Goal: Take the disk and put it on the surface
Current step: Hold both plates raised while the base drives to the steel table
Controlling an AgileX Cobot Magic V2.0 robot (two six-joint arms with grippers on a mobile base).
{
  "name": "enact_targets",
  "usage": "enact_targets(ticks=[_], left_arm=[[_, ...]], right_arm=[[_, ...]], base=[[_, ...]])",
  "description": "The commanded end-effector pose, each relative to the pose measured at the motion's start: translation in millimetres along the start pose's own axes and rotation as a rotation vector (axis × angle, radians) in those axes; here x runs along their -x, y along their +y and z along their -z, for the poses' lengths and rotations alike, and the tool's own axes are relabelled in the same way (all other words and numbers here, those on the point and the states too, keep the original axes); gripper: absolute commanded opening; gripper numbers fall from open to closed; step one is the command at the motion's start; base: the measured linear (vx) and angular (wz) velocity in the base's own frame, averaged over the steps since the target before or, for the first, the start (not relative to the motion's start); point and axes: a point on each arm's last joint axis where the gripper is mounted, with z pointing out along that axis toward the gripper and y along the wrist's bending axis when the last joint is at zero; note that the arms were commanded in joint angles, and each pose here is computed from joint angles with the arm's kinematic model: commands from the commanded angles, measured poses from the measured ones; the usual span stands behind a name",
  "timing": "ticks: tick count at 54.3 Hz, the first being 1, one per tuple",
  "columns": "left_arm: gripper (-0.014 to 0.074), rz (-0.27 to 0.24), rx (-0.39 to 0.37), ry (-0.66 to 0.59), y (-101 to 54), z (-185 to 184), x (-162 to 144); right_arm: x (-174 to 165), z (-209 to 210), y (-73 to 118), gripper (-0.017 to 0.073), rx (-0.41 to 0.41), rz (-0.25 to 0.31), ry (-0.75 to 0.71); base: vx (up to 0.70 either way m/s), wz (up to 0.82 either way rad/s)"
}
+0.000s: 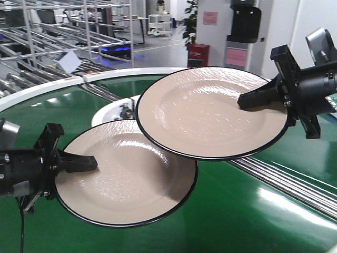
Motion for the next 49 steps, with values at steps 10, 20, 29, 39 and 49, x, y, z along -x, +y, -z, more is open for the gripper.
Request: enact_targets(ticks=[10,20,29,39,49], left_arm=[[-0.0001,0.038,-0.129,-0.038,-28.5,12.3,0.2],[-0.0001,0.038,-0.129,-0.038,-28.5,12.3,0.2],[-0.0001,0.038,-0.129,-0.038,-28.5,12.3,0.2],[-0.0001,0.038,-0.129,-0.037,-28.5,12.3,0.1],[-0.0001,0.038,-0.129,-0.038,-28.5,12.3,0.2]], right_arm=[[2.4,20.9,33.7,-0.0005,0.132,0.011,-0.108],[2.4,20.9,33.7,-0.0005,0.132,0.011,-0.108],[2.4,20.9,33.7,-0.0005,0.132,0.011,-0.108],[2.4,20.9,33.7,-0.0005,0.132,0.011,-0.108],[2.4,20.9,33.7,-0.0005,0.132,0.011,-0.108]], base=[[-0.27,-0.37],[-0.25,-0.53],[-0.21,-0.67],[-0.18,-0.74],[-0.14,-0.73]])
